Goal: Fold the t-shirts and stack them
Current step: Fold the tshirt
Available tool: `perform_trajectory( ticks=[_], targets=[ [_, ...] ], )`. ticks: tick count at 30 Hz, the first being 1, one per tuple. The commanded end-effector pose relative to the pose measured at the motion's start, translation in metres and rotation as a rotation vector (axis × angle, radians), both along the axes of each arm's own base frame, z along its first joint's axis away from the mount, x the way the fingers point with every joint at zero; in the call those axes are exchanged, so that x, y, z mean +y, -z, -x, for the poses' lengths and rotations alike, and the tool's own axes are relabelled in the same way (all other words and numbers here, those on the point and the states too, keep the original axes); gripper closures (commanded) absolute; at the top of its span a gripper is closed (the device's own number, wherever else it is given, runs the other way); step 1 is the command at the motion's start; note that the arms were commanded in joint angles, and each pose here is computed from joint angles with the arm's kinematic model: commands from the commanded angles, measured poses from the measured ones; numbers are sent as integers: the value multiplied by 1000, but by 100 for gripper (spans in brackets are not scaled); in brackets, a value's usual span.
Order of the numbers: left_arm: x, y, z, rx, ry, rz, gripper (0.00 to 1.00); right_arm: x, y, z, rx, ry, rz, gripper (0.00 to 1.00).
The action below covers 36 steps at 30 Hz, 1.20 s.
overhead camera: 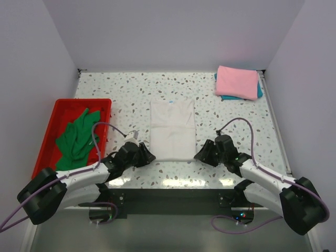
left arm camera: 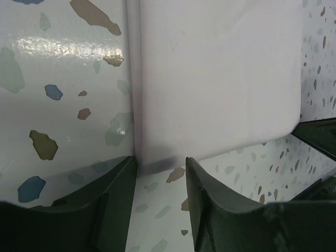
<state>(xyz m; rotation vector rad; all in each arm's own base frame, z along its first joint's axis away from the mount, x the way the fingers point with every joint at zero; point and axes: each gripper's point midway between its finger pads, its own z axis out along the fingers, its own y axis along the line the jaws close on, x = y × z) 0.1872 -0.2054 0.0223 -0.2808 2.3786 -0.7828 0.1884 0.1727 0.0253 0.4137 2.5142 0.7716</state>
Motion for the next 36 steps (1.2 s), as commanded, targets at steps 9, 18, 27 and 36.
perform_trajectory(
  ticks=[9, 18, 27, 36],
  targets=[
    [15, 30, 12, 72, -24, -128, 64, 0, 24, 6, 42, 22, 23, 50],
    [8, 27, 11, 62, -10, -119, 81, 3, 34, 6, 56, 21, 24, 59],
    [-10, -4, 12, 4, 42, -15, 100, -4, 23, 11, 32, 9, 48, 100],
    [-23, -20, 62, -6, 166, 12, 100, -24, 0, 50, 7, -33, 39, 100]
  ],
)
